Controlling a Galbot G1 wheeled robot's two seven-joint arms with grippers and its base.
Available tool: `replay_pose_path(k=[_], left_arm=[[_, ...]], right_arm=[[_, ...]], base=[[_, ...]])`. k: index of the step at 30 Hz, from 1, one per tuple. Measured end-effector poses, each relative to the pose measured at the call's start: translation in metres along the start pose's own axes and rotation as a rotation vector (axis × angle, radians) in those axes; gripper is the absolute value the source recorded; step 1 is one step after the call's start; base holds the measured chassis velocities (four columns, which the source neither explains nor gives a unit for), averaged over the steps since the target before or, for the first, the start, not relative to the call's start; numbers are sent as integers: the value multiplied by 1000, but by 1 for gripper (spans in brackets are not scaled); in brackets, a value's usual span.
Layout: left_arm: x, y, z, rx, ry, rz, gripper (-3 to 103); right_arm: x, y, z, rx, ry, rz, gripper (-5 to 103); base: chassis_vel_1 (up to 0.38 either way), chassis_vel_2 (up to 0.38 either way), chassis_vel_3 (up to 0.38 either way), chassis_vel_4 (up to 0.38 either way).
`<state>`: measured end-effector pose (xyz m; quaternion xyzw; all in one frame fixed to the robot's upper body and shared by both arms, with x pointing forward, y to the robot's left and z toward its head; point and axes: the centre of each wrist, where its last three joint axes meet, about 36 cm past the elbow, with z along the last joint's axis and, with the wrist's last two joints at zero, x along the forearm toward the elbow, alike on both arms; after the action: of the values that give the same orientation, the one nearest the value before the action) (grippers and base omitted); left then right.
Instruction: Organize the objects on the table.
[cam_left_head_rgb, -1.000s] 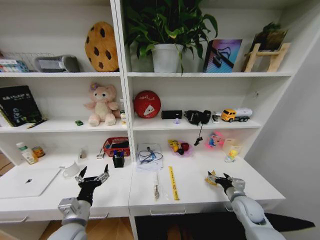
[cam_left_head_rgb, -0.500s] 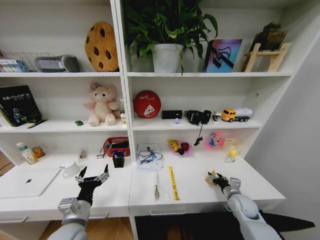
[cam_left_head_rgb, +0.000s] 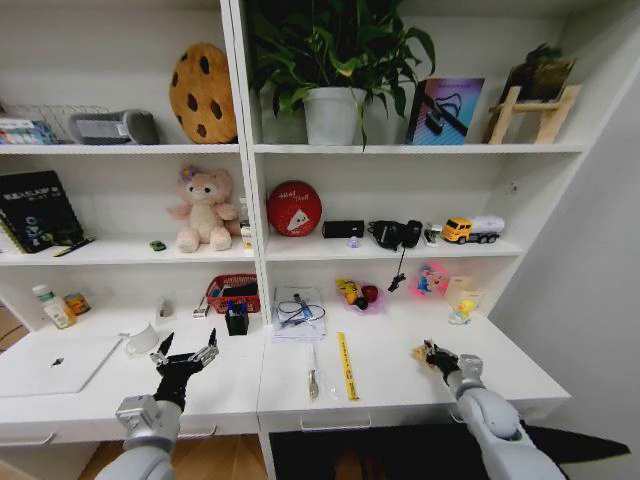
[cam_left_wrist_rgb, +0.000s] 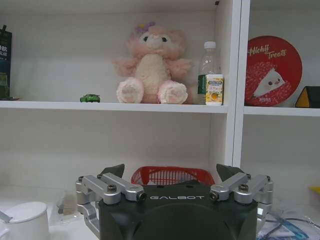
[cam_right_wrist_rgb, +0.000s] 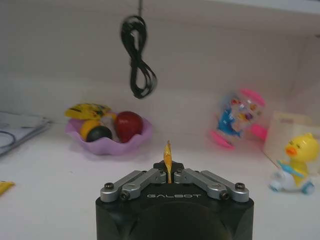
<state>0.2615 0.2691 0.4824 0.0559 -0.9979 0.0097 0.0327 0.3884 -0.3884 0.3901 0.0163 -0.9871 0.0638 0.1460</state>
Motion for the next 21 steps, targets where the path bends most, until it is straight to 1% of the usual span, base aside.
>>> replay_pose_path(k=[1, 2, 5, 8, 9, 13, 14, 19, 20, 21], left_arm=[[0, 0, 0, 0, 0, 0, 100], [0, 0, 0, 0, 0, 0, 100], [0, 0, 0, 0, 0, 0, 100], [0, 0, 0, 0, 0, 0, 100], [0, 0, 0, 0, 0, 0, 100], [0, 0, 0, 0, 0, 0, 100], [0, 0, 0, 0, 0, 0, 100], [0, 0, 0, 0, 0, 0, 100], [0, 0, 0, 0, 0, 0, 100], [0, 0, 0, 0, 0, 0, 100]], right_arm=[[-3, 2, -4, 13, -20, -37, 2], [-3, 2, -4, 13, -20, -37, 2], [-28, 6, -13, 42, -68, -131, 2], [-62, 8, -17, 24, -84, -185, 2], [-62, 8, -17, 24, -84, -185, 2], [-116, 11, -17, -10, -90, -236, 2], [-116, 11, -17, -10, -90, -236, 2], [-184, 26, -43, -32, -155, -312, 2], [-184, 26, -43, -32, -155, -312, 2], [-197, 32, -46, -42, -160, -320, 2]], base=[[0, 0, 0, 0], [0, 0, 0, 0], [0, 0, 0, 0], [0, 0, 0, 0], [0, 0, 0, 0], [0, 0, 0, 0], [0, 0, 0, 0], [0, 0, 0, 0], [0, 0, 0, 0], [0, 0, 0, 0]])
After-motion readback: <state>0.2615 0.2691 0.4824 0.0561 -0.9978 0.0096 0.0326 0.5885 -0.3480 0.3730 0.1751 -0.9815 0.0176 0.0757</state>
